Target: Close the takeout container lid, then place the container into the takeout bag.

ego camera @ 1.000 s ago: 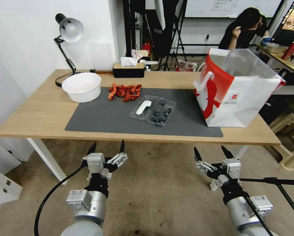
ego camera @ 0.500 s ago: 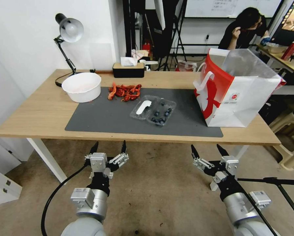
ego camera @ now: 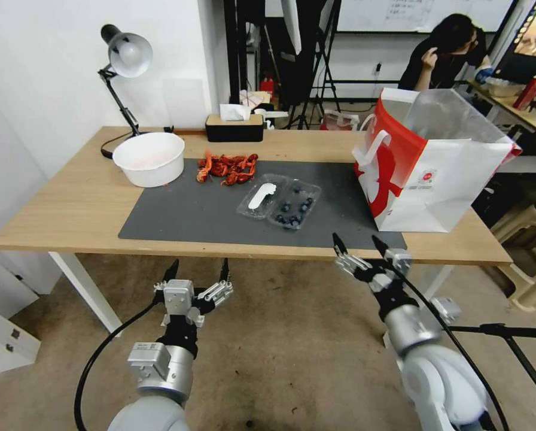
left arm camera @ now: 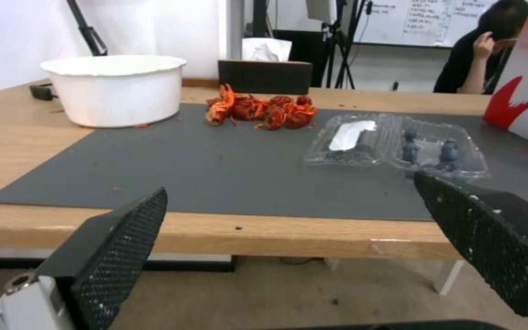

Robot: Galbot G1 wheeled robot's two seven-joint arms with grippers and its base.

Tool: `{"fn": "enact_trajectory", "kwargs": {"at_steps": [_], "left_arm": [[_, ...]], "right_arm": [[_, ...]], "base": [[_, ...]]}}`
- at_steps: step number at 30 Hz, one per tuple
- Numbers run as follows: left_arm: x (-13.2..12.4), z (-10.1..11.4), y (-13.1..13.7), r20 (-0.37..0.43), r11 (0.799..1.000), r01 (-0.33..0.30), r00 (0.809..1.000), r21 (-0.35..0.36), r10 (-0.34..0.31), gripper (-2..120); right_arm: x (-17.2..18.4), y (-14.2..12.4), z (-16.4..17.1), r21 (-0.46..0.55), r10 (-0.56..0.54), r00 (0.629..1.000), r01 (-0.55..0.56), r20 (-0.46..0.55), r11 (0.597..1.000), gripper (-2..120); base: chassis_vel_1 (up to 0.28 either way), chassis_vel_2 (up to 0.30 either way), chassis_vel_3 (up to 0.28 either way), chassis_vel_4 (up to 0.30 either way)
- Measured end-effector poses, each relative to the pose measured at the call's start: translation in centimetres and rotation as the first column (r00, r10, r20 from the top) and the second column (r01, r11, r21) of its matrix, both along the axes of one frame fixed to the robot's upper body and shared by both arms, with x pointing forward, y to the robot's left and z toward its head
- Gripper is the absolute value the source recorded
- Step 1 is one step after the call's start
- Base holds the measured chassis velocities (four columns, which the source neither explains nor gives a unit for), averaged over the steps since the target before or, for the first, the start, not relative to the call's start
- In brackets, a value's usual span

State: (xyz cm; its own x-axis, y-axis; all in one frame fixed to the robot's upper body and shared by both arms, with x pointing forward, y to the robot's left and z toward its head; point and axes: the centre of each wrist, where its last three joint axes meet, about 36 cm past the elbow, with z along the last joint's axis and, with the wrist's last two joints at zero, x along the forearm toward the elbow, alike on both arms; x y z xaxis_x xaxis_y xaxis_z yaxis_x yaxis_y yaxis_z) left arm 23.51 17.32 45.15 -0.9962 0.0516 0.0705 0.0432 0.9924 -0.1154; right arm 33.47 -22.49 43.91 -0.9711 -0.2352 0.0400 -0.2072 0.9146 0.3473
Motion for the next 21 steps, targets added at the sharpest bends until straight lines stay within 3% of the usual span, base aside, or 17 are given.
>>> {"fn": "enact_trajectory", "kwargs": {"at_steps": [4, 13, 21], "left_arm": [[0.0, 0.0, 0.2, 0.007, 1.0, -0.009, 1.0, 0.002, 0.009, 100], [0.1, -0.6, 0.2, 0.001, 1.0, -0.024, 1.0, 0.002, 0.024, 100], [0.1, -1.0, 0.2, -0.003, 0.999, -0.036, 0.999, 0.001, 0.036, 100]], "right_arm": [[1.7, 1.3, 0.2, 0.009, 0.019, 0.999, -0.019, -0.031, 1.0, 100], [5.2, 5.9, 3.4, -0.069, -0.015, 0.989, 0.004, -0.148, 0.998, 100], [8.5, 8.9, 7.2, -0.161, -0.134, 0.941, 0.087, -0.311, 0.983, 100]], "base": [[0.0, 0.0, 0.0, 0.0], [0.0, 0.0, 0.0, 0.0], [0.0, 0.0, 0.0, 0.0]]}}
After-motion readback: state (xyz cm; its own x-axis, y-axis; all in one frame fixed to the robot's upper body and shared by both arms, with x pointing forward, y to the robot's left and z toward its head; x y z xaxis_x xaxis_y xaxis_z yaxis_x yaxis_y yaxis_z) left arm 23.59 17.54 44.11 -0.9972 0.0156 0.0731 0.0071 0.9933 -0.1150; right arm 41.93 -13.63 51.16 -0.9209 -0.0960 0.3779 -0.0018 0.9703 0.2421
